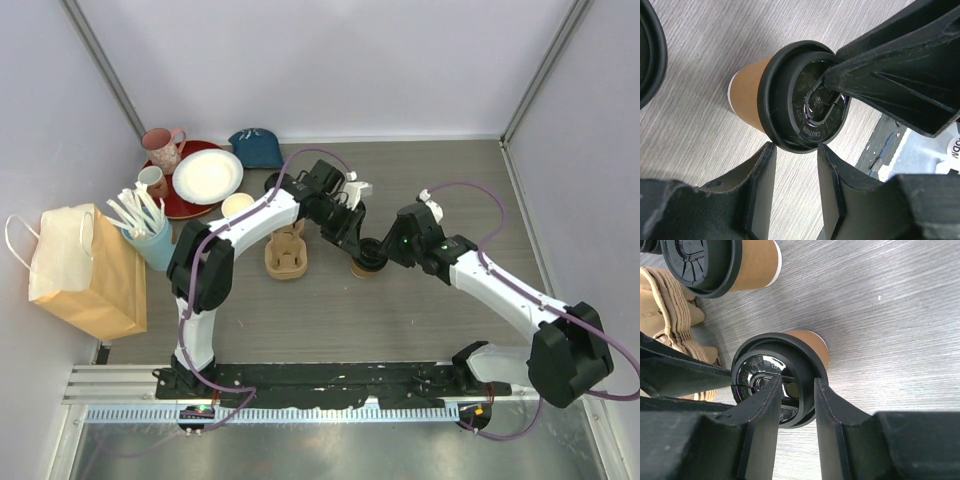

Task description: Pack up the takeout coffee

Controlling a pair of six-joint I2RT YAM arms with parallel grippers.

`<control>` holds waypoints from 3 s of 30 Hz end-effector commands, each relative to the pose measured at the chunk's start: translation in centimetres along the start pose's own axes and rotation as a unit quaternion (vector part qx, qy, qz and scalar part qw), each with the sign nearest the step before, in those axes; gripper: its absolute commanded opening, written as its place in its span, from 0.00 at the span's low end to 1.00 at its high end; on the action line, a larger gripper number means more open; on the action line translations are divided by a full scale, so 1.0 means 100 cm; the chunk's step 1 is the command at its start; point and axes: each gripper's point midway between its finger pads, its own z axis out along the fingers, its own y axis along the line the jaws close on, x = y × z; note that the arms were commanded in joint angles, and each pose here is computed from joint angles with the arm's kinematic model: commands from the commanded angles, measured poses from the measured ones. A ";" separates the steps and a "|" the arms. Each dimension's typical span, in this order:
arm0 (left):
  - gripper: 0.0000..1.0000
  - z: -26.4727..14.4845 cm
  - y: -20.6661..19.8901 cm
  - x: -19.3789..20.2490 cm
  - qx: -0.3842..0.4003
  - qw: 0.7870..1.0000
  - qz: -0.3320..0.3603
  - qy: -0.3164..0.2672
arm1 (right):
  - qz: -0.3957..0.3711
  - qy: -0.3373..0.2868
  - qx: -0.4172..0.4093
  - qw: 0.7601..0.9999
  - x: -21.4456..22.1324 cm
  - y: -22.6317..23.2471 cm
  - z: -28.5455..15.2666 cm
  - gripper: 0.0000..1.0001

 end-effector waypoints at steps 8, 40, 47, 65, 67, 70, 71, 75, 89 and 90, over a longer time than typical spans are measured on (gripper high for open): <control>0.48 -0.034 0.006 -0.021 -0.046 0.998 -0.010 -0.028 | -0.078 -0.004 -0.013 0.997 -0.024 0.027 -0.002 0.34; 0.40 -0.004 0.014 -0.009 -0.074 0.995 -0.052 -0.030 | -0.136 0.015 0.023 0.990 -0.009 0.021 0.008 0.32; 0.37 0.016 0.012 0.007 -0.053 0.996 -0.069 -0.010 | -0.141 0.024 0.019 0.990 -0.003 0.021 0.011 0.30; 0.32 0.040 0.030 0.041 -0.051 0.993 -0.104 0.029 | -0.097 0.097 0.080 0.987 0.074 -0.064 0.037 0.14; 0.32 0.040 0.030 0.039 -0.050 0.993 -0.103 0.027 | -0.096 0.102 0.083 0.987 0.079 -0.070 0.036 0.13; 0.32 0.040 0.029 0.036 -0.049 0.993 -0.100 0.025 | -0.091 0.103 0.091 0.986 0.083 -0.081 0.035 0.14; 0.32 0.039 0.028 0.035 -0.049 0.993 -0.100 0.024 | -0.090 0.106 0.091 0.986 0.084 -0.082 0.035 0.13; 0.33 0.031 0.025 0.024 -0.053 0.995 -0.082 0.014 | -0.107 0.087 0.086 0.987 0.065 -0.066 0.031 0.12; 0.43 -0.001 0.002 -0.017 -0.044 0.998 -0.035 -0.024 | -0.184 0.028 0.116 0.976 0.009 -0.029 0.013 0.13; 0.43 -0.004 0.003 -0.020 -0.046 0.998 -0.035 -0.028 | -0.184 0.029 0.116 0.976 0.009 -0.028 0.014 0.13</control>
